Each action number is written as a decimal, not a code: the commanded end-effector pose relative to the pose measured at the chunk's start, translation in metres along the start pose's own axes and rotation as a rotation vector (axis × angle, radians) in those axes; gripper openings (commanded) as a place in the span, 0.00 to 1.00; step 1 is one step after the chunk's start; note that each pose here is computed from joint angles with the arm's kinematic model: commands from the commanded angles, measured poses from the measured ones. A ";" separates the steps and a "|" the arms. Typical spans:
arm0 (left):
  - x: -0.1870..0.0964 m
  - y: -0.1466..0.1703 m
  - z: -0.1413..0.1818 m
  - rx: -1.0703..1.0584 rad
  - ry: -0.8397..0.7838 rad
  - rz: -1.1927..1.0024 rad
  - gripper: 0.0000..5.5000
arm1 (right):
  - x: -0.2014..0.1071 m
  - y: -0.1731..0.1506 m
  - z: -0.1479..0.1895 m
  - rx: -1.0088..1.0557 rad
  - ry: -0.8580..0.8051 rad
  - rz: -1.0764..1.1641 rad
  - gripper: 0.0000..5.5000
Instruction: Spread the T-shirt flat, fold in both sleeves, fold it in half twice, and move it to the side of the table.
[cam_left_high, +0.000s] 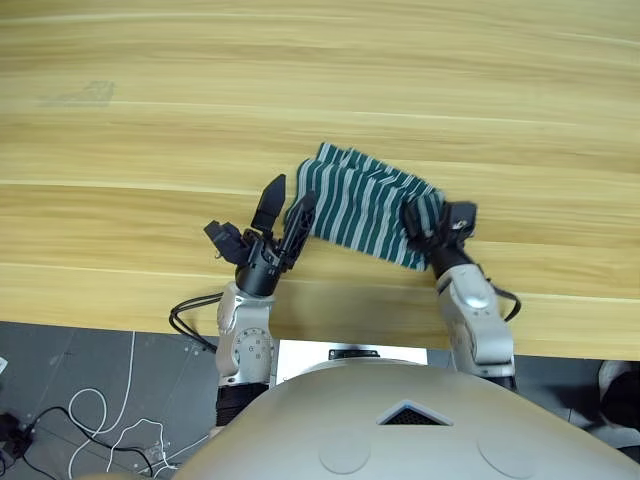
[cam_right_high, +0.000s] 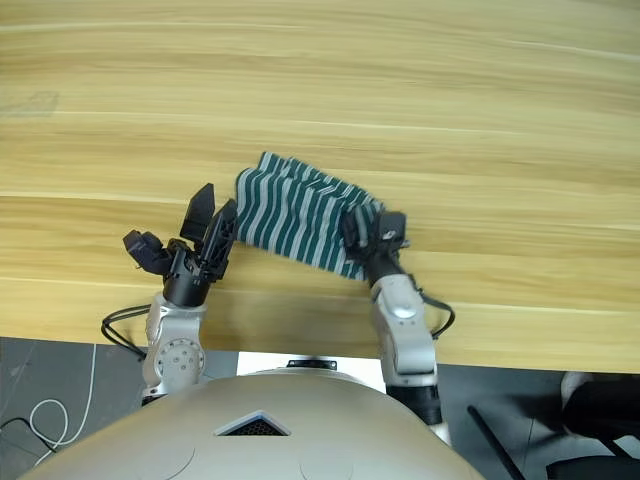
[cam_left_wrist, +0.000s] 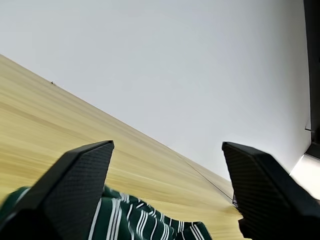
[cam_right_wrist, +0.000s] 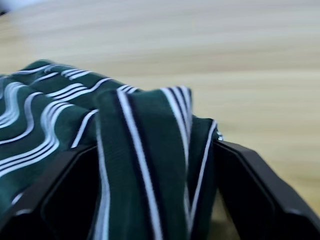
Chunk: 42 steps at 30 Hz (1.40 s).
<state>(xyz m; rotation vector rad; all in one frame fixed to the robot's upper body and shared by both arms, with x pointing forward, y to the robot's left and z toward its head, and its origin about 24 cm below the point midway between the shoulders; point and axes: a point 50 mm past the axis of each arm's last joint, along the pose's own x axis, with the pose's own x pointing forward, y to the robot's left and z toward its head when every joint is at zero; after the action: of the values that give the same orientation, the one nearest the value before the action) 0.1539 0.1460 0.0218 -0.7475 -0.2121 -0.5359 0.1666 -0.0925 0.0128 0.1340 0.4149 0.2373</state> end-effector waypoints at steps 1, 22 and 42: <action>-0.005 0.001 0.002 0.011 -0.003 0.024 0.73 | 0.000 0.008 0.018 -0.077 -0.095 0.051 0.68; 0.034 0.005 0.004 0.012 -0.059 -0.104 0.73 | 0.060 -0.065 0.031 -1.020 -0.025 0.815 0.68; 0.024 0.001 0.002 0.012 -0.052 -0.068 0.73 | 0.112 -0.145 0.029 -0.487 0.112 0.047 0.68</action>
<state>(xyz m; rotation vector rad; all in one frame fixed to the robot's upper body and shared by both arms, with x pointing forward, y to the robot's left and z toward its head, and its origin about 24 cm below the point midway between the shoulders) 0.1762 0.1378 0.0302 -0.7429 -0.2796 -0.6013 0.3222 -0.1642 -0.0027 -0.3606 0.2626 0.5796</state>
